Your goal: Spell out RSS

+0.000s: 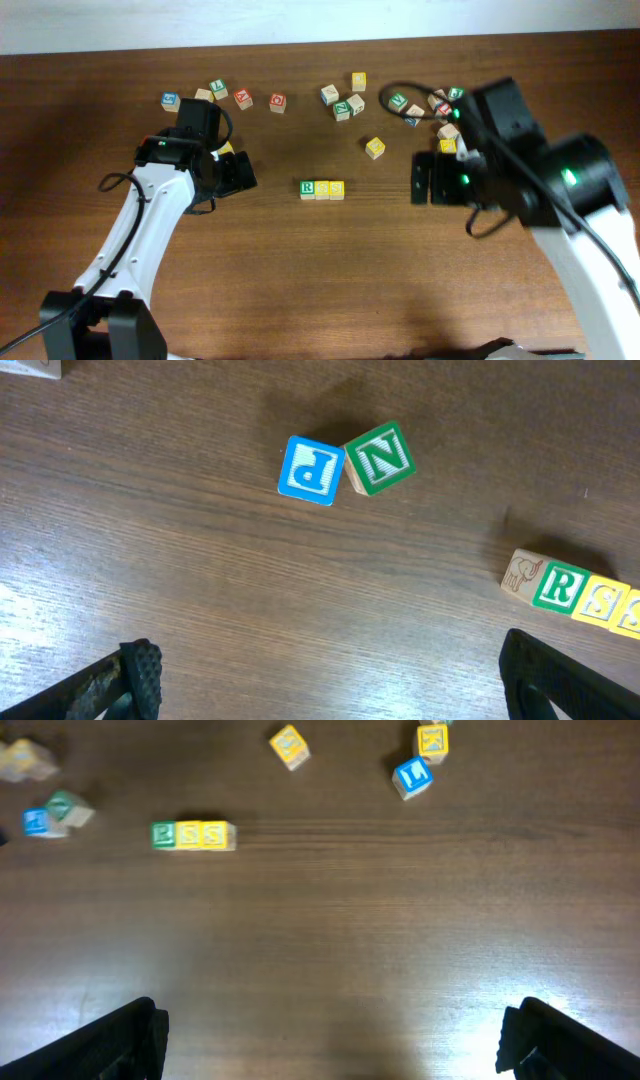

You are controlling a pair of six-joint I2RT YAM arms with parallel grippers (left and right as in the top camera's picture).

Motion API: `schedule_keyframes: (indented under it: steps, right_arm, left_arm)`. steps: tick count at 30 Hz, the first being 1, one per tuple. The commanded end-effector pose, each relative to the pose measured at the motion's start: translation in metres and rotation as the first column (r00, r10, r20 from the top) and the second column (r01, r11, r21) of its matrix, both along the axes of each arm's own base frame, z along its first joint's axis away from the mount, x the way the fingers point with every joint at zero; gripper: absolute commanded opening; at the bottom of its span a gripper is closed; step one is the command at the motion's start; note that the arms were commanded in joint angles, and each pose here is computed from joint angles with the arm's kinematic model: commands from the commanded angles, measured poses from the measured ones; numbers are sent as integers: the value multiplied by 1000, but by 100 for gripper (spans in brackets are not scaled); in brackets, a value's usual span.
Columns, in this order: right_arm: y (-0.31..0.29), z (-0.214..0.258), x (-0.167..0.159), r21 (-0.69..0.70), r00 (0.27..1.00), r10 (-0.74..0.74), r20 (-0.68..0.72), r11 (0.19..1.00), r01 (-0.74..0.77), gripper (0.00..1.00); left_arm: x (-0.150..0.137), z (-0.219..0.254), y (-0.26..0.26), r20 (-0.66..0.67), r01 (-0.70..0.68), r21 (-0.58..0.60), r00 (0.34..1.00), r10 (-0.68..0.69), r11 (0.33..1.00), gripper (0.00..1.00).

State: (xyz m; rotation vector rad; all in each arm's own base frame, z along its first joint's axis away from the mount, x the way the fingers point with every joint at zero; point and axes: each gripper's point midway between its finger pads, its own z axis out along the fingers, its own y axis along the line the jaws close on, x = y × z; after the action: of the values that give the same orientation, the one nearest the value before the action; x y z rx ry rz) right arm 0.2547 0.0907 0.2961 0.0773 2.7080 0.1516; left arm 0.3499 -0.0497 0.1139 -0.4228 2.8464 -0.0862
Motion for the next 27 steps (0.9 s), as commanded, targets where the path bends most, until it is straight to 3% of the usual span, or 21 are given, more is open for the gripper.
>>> schedule_keyframes:
  steps: [1, 5, 11, 27]
  right_arm:
    - [0, -5, -29, -26, 999, 34, 18, 999, -34, 99]
    - [0, -7, -55, -1, 998, 64, 19, 998, -64, 98]
    - [-12, -18, -77, -48, 994, 64, -85, 997, -68, 98]
    - [-20, -24, -64, -142, 994, 60, -87, 987, -72, 98]
  left_arm:
    - [0, 2, 4, 7, -20, 6, 1000, 20, 1000, 99]
    - [0, 2, 4, 7, -20, 6, 1000, 20, 1000, 99]
    - [0, 2, 4, 7, -20, 6, 1000, 20, 1000, 99]
    - [0, 2, 4, 7, -20, 6, 1000, 20, 1000, 99]
